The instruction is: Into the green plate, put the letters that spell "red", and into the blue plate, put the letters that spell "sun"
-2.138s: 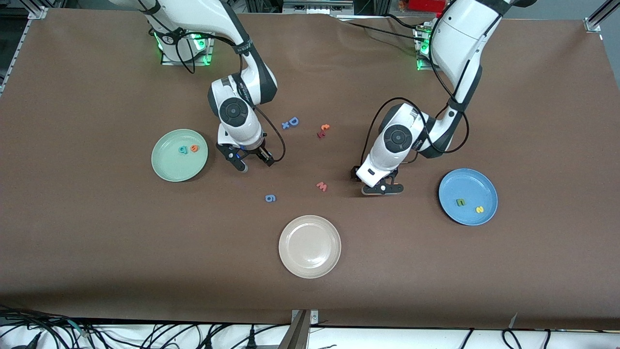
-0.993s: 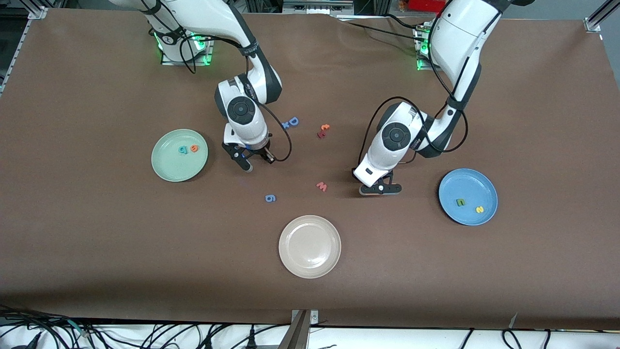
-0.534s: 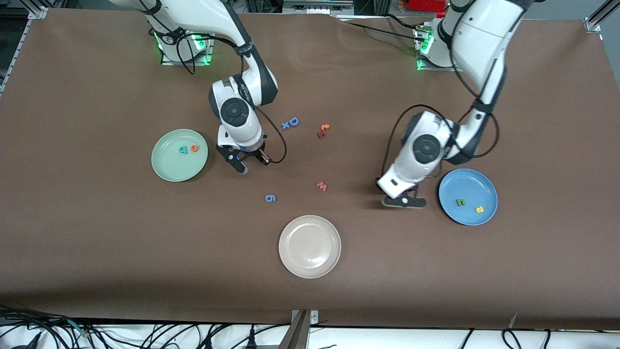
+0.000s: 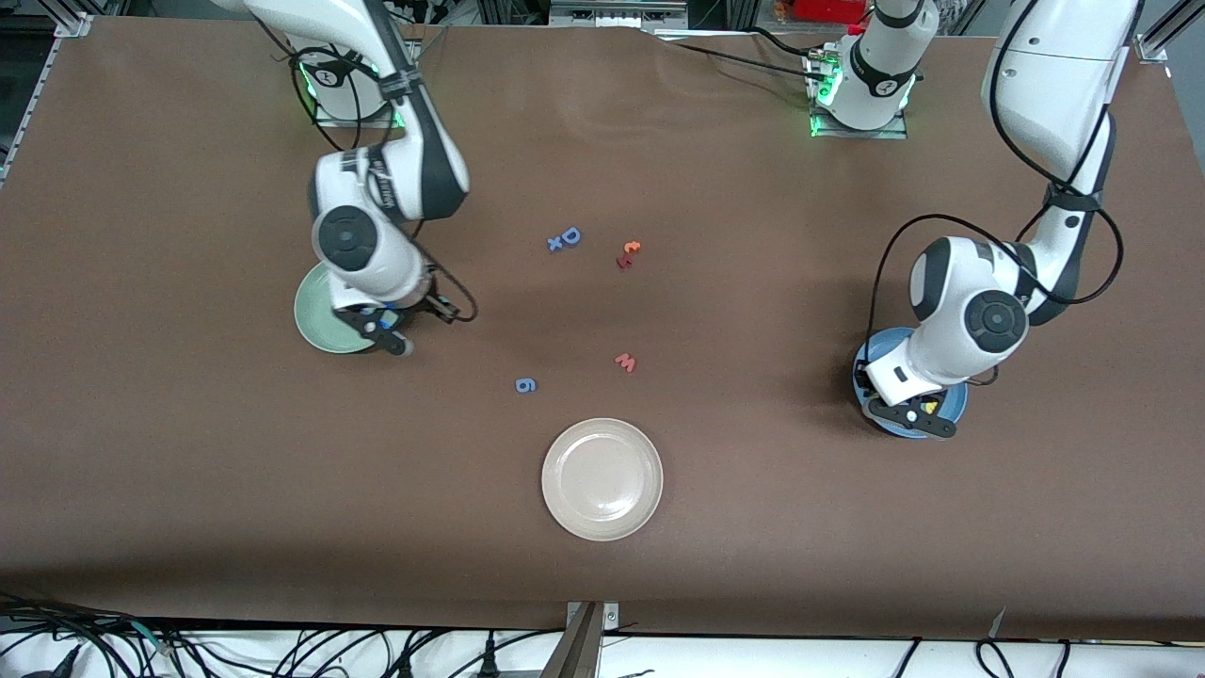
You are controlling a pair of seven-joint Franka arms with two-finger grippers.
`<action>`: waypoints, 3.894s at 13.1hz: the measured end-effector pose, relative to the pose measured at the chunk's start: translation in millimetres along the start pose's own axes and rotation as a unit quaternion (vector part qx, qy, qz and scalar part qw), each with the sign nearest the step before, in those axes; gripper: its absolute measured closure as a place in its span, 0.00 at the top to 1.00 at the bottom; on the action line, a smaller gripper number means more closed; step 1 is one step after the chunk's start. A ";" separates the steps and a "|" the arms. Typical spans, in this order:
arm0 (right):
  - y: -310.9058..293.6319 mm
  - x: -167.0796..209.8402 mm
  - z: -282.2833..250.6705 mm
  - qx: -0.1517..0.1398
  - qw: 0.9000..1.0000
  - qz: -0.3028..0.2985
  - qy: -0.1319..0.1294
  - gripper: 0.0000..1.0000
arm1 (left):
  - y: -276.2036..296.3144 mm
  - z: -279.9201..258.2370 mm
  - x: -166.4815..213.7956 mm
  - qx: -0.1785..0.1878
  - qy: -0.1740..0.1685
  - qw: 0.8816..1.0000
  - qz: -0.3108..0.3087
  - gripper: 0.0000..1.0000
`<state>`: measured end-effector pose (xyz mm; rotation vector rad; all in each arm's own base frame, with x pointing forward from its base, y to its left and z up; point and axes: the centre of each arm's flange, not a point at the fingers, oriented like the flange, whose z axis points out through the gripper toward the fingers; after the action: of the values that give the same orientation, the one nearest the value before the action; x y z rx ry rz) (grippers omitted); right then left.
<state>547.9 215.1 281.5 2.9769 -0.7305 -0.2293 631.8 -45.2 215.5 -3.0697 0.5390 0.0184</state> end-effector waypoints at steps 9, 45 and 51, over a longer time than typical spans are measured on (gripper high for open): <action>153.6 89.9 51.6 -0.036 0.990 -0.124 -0.057 0.11 | -26.4 -19.3 -4.0 0.002 0.009 1.000 0.018 0.84; 74.8 61.9 -235.6 -0.032 0.961 -0.273 -0.027 1.00 | -26.3 -345.4 -41.2 -0.020 -0.004 0.996 -0.090 1.00; 179.4 74.8 -266.6 0.018 0.975 -0.219 0.027 1.00 | -26.4 -346.1 -41.4 -0.020 -0.003 0.998 -0.067 1.00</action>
<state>574.6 29.7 553.1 3.1267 -0.0619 -0.1568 604.4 -15.5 562.7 -3.1362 0.3339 0.0354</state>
